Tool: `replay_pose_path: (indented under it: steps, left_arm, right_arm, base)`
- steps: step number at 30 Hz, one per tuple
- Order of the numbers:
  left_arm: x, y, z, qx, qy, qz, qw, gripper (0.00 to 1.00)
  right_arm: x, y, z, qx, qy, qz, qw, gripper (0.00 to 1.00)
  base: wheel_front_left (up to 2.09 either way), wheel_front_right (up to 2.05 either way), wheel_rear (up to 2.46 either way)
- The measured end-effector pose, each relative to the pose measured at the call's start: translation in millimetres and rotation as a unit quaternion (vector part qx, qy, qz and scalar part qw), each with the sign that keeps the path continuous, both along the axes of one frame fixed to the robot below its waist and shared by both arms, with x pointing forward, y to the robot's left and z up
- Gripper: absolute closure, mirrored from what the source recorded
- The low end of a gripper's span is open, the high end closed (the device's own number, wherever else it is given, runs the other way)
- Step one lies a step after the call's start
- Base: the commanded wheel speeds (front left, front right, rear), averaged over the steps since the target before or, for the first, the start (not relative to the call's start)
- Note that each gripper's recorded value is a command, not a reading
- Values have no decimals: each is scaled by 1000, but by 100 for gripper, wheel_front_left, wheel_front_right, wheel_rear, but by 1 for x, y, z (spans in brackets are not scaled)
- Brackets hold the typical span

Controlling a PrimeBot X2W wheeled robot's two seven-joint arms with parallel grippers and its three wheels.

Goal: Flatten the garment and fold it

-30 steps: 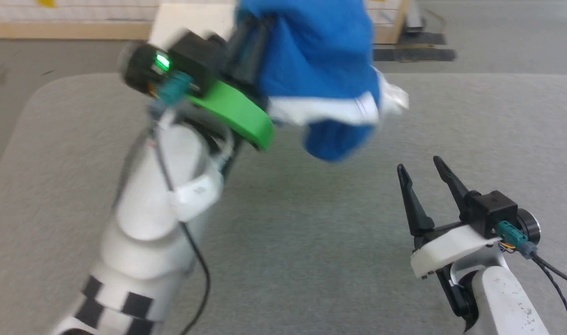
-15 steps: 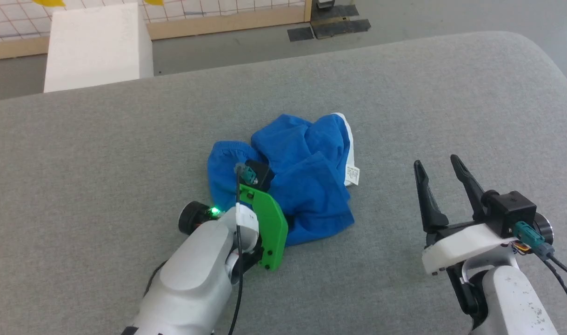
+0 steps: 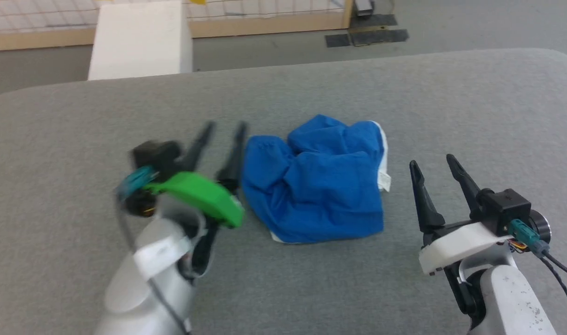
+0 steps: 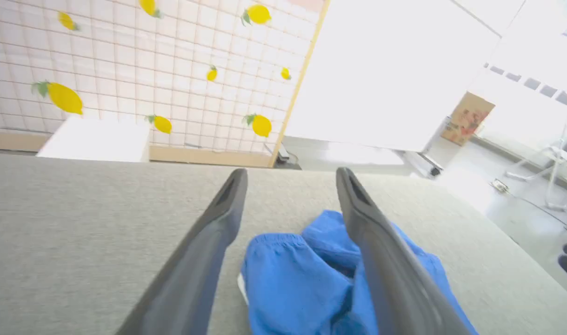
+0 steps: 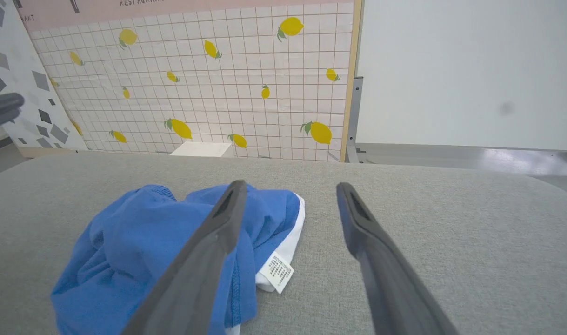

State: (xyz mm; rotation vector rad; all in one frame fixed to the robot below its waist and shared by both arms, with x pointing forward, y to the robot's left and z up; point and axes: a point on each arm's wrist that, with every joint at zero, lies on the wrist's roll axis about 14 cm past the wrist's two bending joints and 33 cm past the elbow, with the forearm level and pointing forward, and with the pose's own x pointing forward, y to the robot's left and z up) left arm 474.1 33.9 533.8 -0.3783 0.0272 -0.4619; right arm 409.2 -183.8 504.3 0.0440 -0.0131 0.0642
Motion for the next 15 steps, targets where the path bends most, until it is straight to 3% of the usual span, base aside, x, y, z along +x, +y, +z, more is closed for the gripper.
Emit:
replay_pose_path:
  steps: [4, 7, 15]
  left_arm:
    - [-6, 57, 3, 25, -49, 97, 994, 0]
    - [-14, 87, -3, 51, -53, 144, 987, 0]
    - [-35, 138, 4, 68, -73, 235, 967, 0]
  right_arm:
    - [7, 20, -6, -5, 19, 29, 999, 0]
    - [9, 37, -26, -14, 71, 55, 996, 0]
    - [2, 65, -86, -37, 238, 100, 965, 0]
  base:
    - [0, 0, 0]
    - [0, 0, 0]
    - [0, 0, 0]
